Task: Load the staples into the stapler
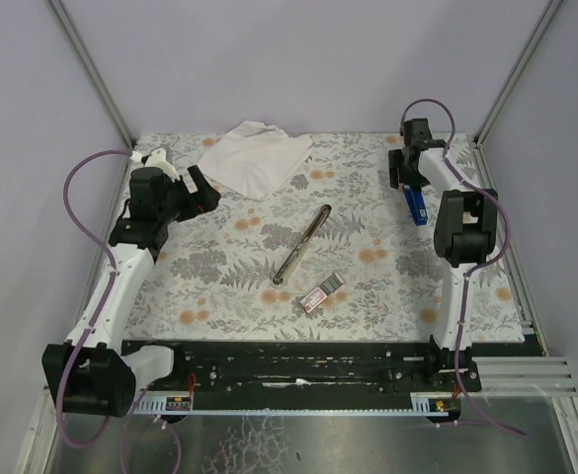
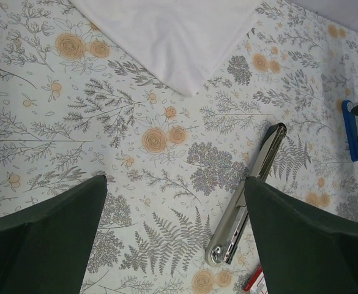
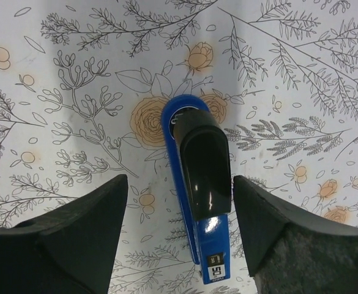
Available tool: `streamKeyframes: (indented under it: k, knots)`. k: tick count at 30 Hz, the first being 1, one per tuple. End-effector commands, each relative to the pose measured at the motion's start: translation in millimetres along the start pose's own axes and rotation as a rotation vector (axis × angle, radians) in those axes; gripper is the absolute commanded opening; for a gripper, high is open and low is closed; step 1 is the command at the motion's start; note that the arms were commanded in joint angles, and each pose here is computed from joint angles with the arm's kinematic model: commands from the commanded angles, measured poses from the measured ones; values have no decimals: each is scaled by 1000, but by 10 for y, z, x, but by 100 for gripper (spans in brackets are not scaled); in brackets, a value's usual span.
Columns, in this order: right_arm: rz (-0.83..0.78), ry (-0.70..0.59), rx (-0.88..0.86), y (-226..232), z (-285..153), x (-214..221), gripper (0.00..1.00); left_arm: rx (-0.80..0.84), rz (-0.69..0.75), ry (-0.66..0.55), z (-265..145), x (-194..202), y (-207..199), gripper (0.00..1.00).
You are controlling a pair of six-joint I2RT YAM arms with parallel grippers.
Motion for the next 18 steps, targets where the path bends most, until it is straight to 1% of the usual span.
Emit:
streamKeyframes:
  k: [1,3,7,8,12,15,16,18]
  knots:
    - [-25,-6,6,-98,-46,-97,73,-8,13,-35,-6,-42,44,93]
    - [-34,13,-22,-70,8,-67,66,-7,11,-30,0,-38,50,93]
    - [-57,52,-39,-52,84,9,42,-7,6,-25,11,-27,60,93]
    - [-57,59,-40,-51,97,29,38,-6,5,-24,12,-24,62,94]
    - [-70,71,-51,-55,135,86,38,-2,2,-16,25,-11,68,93]
    - [-69,61,-88,-54,116,98,34,6,1,-10,27,-2,68,93]
    - [-71,55,-110,-46,105,106,28,16,1,-5,27,6,59,93]
    - [-61,47,-132,-46,52,121,8,43,-2,6,26,22,47,93]
Point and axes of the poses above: each gripper's point midway between its finger pads, its own z axis out along the fingers, its own y axis along the line the jaws close on, x = y × z, the point moved 10 cm from there along -z, back along the fingers, and after that the axes turned 11 degrees about -z, right-handed, at the moved point
